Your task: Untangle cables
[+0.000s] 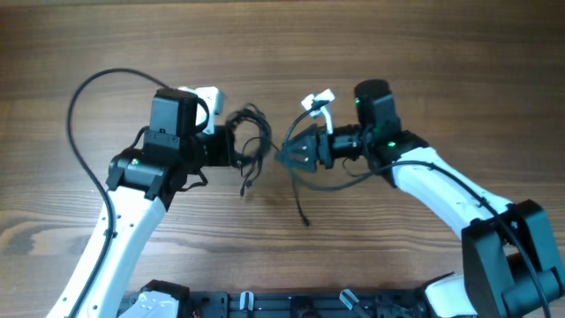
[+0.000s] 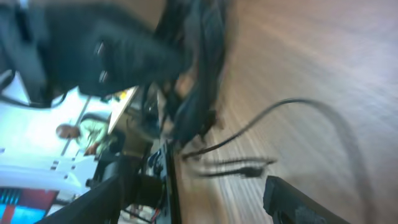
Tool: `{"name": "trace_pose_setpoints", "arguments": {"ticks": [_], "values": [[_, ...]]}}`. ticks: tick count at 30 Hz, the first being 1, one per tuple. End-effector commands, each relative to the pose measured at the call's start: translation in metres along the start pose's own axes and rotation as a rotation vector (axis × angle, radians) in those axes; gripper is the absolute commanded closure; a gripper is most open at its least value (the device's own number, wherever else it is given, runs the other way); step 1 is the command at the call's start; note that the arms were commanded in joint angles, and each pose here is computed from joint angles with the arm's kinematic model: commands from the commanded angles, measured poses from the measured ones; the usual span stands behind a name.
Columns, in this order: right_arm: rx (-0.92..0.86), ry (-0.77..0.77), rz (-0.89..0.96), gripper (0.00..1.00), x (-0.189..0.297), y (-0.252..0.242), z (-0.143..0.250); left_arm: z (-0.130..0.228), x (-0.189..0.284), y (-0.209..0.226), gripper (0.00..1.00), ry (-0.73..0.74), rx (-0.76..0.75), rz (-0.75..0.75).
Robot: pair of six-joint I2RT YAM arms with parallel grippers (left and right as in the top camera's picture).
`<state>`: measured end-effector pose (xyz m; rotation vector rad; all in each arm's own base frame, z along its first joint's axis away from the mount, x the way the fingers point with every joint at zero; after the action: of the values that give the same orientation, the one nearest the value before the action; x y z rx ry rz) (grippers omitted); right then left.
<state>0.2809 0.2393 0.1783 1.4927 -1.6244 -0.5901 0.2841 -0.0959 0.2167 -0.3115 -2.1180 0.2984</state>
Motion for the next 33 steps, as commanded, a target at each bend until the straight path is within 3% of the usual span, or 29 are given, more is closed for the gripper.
{"name": "trace_pose_setpoints", "arguments": {"ticks": [1,10,13,18,25,29,33], "values": [[0.051,0.019,0.043,0.25,-0.017,0.001,0.004,-0.013,0.01,0.021,0.96,-0.1,0.366,-0.116],[0.229,-0.023,0.343,0.27,-0.056,-0.008,0.005,-0.011,0.012,0.01,0.96,-0.028,0.423,0.047],[0.271,-0.073,0.462,0.24,-0.062,-0.012,0.0,-0.009,0.013,0.004,0.96,-0.004,0.431,0.101],[0.316,-0.099,0.456,0.2,-0.07,-0.004,-0.003,-0.009,0.014,0.003,0.96,0.005,0.487,0.113],[0.314,-0.121,0.517,0.61,-0.067,-0.01,-0.006,-0.011,0.018,0.007,0.96,-0.024,0.496,0.089],[0.313,-0.121,0.517,0.92,-0.067,-0.01,-0.006,-0.015,0.023,0.019,0.96,-0.066,0.514,0.05],[0.297,-0.111,0.521,0.96,-0.066,-0.011,-0.004,-0.017,0.025,0.025,0.96,-0.083,0.459,0.037]]}}
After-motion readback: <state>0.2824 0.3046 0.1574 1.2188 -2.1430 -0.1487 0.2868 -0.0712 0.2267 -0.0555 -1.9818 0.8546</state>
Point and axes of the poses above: each gripper's point midway between its finger pads, its own x axis back along the fingers, its own y axis along the line the jaws close on, z = x × y, the point moved 5 cm from there along x, back along the fingers, and after that the axes turned 2 degrees about -x, right-handed, at the moved point
